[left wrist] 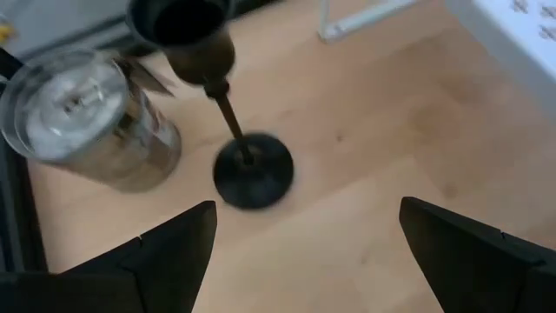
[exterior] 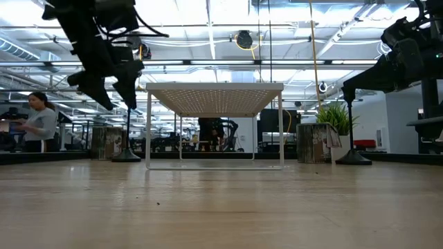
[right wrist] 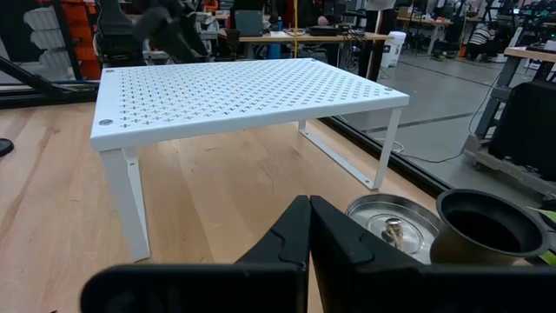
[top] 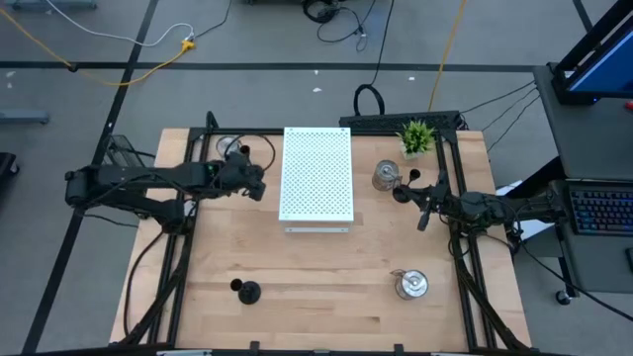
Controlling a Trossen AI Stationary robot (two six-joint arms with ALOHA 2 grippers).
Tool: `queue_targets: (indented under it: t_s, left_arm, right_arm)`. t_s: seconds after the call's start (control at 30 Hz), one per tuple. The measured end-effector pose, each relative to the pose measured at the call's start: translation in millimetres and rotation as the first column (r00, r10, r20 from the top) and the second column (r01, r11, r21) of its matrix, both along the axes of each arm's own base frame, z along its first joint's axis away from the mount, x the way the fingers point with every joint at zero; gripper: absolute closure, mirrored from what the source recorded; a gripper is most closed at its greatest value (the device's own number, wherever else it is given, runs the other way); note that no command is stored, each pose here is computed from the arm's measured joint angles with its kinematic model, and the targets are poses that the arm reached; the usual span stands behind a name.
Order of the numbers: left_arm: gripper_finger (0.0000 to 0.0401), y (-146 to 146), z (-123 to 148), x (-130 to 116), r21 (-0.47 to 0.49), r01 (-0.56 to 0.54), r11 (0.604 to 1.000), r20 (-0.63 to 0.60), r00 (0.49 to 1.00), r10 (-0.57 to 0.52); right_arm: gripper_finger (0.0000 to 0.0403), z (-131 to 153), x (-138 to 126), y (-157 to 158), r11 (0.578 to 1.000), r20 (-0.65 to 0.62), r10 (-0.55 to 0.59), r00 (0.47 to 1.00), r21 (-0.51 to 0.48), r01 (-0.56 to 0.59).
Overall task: Pick & Place candle stick holders
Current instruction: Put the top left black candle holder on the shelf
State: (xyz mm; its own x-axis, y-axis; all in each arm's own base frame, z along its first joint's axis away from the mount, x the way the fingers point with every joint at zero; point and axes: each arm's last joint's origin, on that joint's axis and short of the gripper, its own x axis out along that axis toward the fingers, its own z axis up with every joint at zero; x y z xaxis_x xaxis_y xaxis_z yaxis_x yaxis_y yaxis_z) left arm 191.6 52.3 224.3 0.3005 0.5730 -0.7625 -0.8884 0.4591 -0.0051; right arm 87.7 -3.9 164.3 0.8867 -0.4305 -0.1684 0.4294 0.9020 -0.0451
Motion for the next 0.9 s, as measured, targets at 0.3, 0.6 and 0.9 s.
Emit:
queue_targets:
  t_s: [0.3, 0.6, 0.9]
  left_arm:
    - [0.0036, 2.0, -27.2, -2.5, 0.129, 0.022, 0.991, -0.014, 1.000, -0.021]
    - [0.0036, 10.0, -48.1, -3.0, 0.206, -0.007, 0.979, 0.067, 0.998, -0.007]
    - [0.0036, 23.3, -46.0, -3.7, 0.251, 0.020, 0.968, 0.039, 0.999, -0.031]
  right_arm:
    - [0.0403, 0.0, 0.0, 0.0, 1.000, 0.000, 0.000, 1.000, 0.000, 0.000]
    - [0.0403, 0.0, 0.0, 0.0, 1.000, 0.000, 0.000, 1.000, 0.000, 0.000]
    - [0.0403, -0.1, 0.0, 0.0, 1.000, 0.000, 0.000, 1.000, 0.000, 0.000]
